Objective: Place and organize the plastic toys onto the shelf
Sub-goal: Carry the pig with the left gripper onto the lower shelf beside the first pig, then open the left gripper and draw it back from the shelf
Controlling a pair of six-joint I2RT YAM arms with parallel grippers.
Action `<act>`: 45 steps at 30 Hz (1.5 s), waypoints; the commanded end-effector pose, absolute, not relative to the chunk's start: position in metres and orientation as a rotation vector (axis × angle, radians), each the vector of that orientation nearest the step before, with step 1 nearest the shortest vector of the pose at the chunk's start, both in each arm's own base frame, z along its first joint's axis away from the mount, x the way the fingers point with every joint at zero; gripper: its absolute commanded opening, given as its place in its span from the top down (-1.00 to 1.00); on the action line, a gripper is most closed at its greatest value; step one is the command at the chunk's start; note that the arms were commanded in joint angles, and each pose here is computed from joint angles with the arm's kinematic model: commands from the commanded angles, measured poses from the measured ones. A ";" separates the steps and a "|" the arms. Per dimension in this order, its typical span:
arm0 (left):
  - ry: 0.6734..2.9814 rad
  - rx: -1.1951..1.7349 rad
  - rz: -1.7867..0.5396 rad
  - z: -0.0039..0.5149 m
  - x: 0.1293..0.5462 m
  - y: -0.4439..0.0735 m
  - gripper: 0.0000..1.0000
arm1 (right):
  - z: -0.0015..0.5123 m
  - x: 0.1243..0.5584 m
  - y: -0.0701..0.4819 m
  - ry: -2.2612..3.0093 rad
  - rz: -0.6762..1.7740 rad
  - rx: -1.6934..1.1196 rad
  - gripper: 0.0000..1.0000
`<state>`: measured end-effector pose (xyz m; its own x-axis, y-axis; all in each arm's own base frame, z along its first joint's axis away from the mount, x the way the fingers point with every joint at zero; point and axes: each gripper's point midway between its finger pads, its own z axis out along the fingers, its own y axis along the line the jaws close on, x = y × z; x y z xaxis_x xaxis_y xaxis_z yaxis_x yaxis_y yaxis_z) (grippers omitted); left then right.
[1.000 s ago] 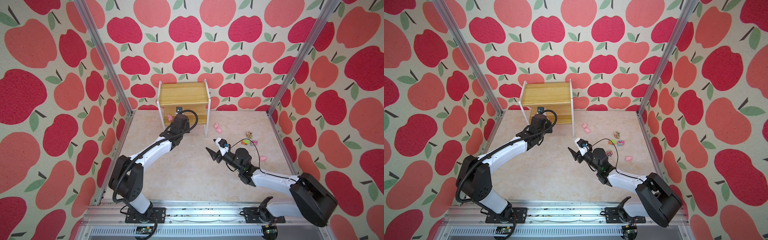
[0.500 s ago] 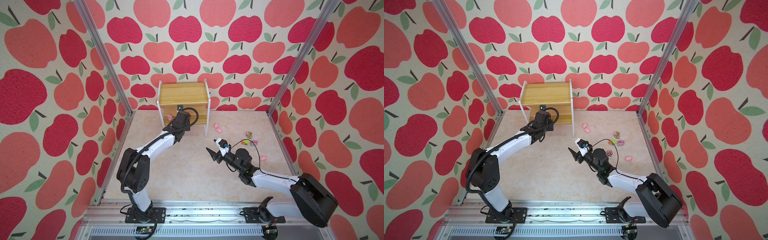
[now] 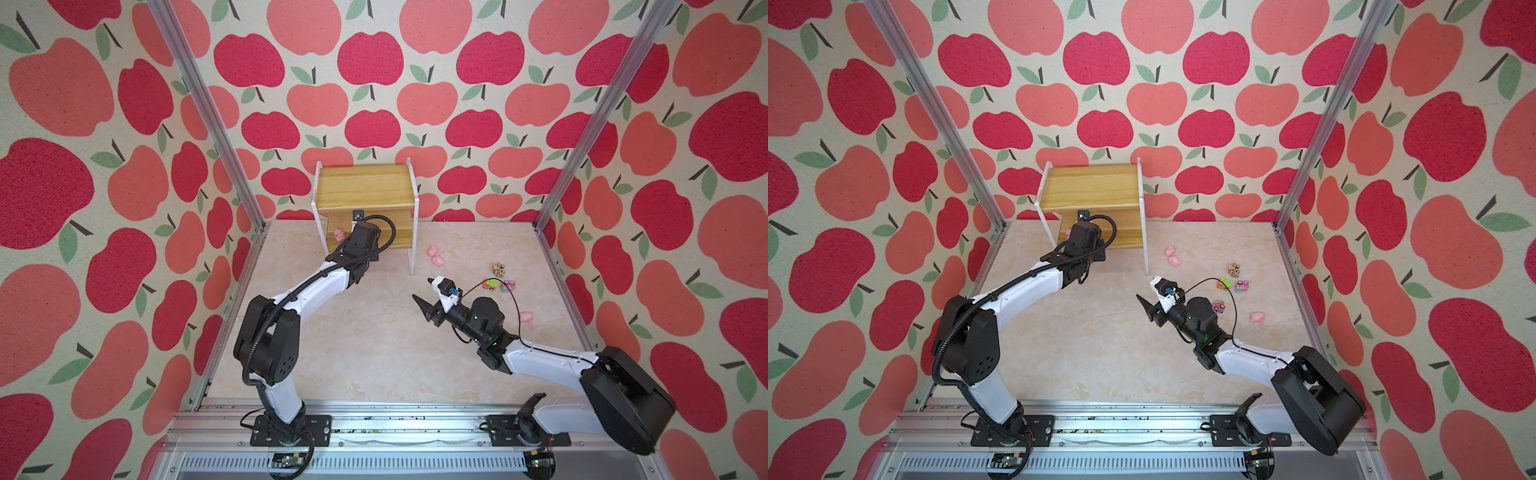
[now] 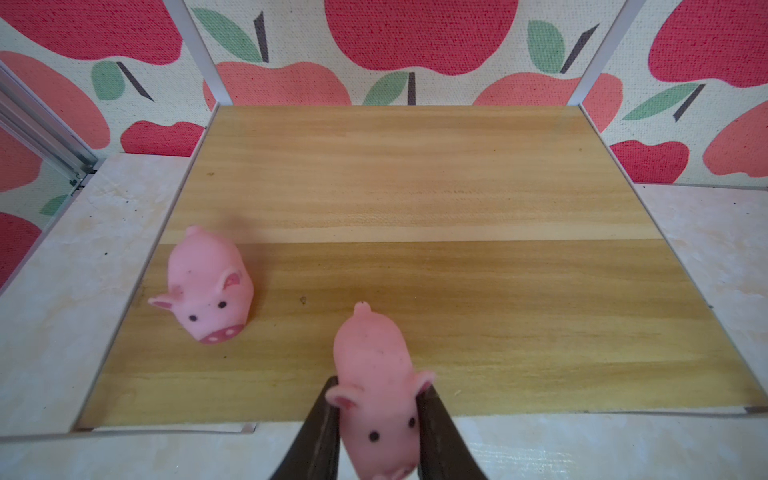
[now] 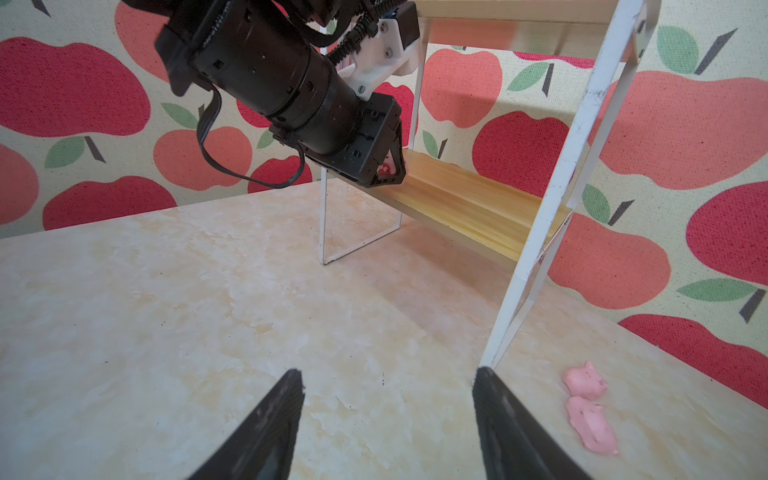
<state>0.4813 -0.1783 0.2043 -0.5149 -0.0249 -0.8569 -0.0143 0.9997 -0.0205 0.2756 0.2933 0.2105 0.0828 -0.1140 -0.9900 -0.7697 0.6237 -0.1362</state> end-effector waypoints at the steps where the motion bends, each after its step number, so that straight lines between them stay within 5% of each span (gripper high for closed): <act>1: 2.058 -0.078 0.051 0.205 0.493 -0.162 0.37 | 0.210 0.274 0.292 1.412 0.567 -0.798 -0.36; 20: 2.019 -0.045 0.099 0.194 0.504 -0.157 0.31 | 0.208 0.276 0.294 1.414 0.565 -0.800 -0.37; 35: 1.974 0.010 0.060 0.217 0.479 -0.166 -0.23 | 0.209 0.278 0.297 1.419 0.591 -0.789 -0.38; 45: 1.953 0.062 0.005 0.247 0.427 -0.157 -0.70 | 0.220 0.283 0.279 1.501 0.614 -0.659 -0.45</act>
